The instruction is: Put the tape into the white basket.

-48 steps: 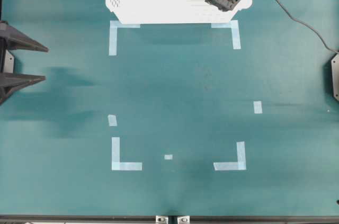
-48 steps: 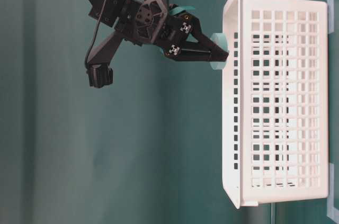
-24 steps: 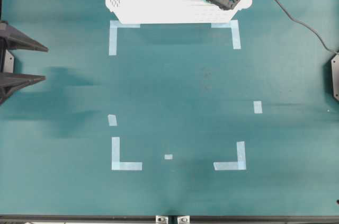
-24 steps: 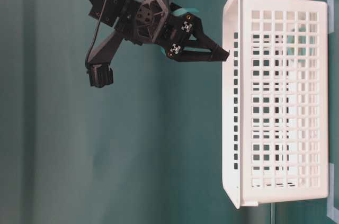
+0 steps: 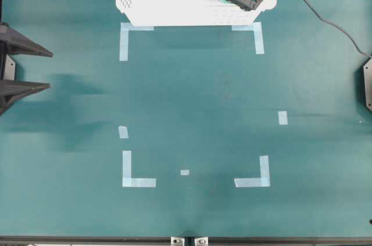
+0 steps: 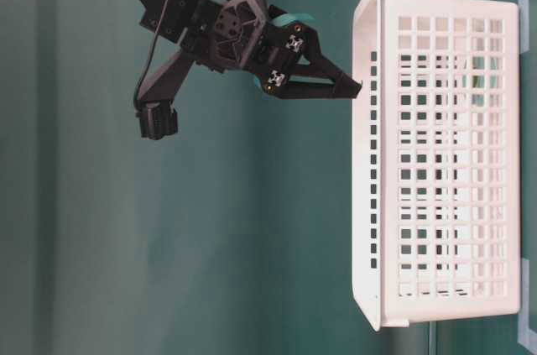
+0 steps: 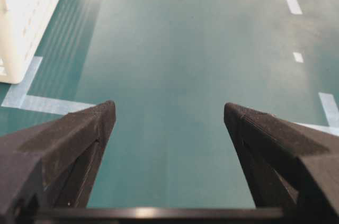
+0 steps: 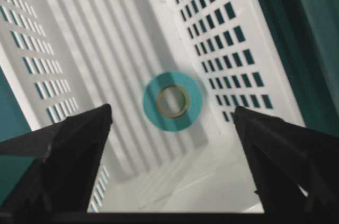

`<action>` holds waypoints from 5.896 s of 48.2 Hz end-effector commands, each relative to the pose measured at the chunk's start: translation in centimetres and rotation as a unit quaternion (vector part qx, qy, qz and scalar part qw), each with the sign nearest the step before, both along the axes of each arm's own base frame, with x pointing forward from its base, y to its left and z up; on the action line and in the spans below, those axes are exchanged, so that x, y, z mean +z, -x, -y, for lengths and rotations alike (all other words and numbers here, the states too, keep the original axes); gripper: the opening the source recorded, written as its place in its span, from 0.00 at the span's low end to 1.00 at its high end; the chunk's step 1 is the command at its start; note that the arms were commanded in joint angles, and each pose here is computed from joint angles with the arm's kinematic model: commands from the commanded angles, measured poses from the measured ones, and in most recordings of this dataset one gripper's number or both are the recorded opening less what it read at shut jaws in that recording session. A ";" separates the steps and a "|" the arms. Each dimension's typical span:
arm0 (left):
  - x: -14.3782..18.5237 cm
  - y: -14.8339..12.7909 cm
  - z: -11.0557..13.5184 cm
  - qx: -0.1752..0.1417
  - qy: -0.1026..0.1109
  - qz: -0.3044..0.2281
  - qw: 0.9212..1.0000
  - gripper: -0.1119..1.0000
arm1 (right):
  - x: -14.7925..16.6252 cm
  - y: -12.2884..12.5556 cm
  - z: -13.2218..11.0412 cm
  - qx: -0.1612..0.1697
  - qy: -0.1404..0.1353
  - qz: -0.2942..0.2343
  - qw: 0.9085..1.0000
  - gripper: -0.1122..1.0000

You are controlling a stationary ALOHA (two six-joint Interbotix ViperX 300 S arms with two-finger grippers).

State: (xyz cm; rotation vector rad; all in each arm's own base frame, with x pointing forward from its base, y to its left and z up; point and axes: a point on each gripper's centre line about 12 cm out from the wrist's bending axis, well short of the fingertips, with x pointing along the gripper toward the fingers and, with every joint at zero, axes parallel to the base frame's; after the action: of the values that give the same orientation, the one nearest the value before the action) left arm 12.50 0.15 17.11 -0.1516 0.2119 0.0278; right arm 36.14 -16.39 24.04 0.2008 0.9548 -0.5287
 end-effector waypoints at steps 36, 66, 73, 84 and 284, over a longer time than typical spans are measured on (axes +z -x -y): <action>0.5 -0.1 0.0 0.002 -0.002 0.007 1.000 0.71 | 8.4 -2.0 -8.2 0.087 -0.017 0.135 0.987 0.99; 0.5 -0.1 0.0 0.002 -0.002 0.007 1.000 0.71 | 11.7 -0.2 -15.1 0.193 0.003 0.309 0.931 0.98; 0.5 -0.1 0.0 0.002 -0.002 0.007 1.000 0.71 | 12.2 1.3 -15.2 0.196 0.009 0.330 0.923 0.98; 0.5 -0.1 0.0 0.002 -0.002 0.007 1.000 0.71 | 12.0 4.5 -15.3 0.205 0.024 0.361 0.909 0.98; 0.5 -0.1 0.0 0.002 -0.001 0.006 1.000 0.71 | -8.4 22.7 -16.2 0.222 0.019 0.348 0.911 0.98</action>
State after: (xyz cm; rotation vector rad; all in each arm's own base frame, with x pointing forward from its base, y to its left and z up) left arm 12.49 0.15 17.13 -0.1531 0.2103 0.0278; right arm 13.26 -0.25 15.39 0.1145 0.2696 -0.0330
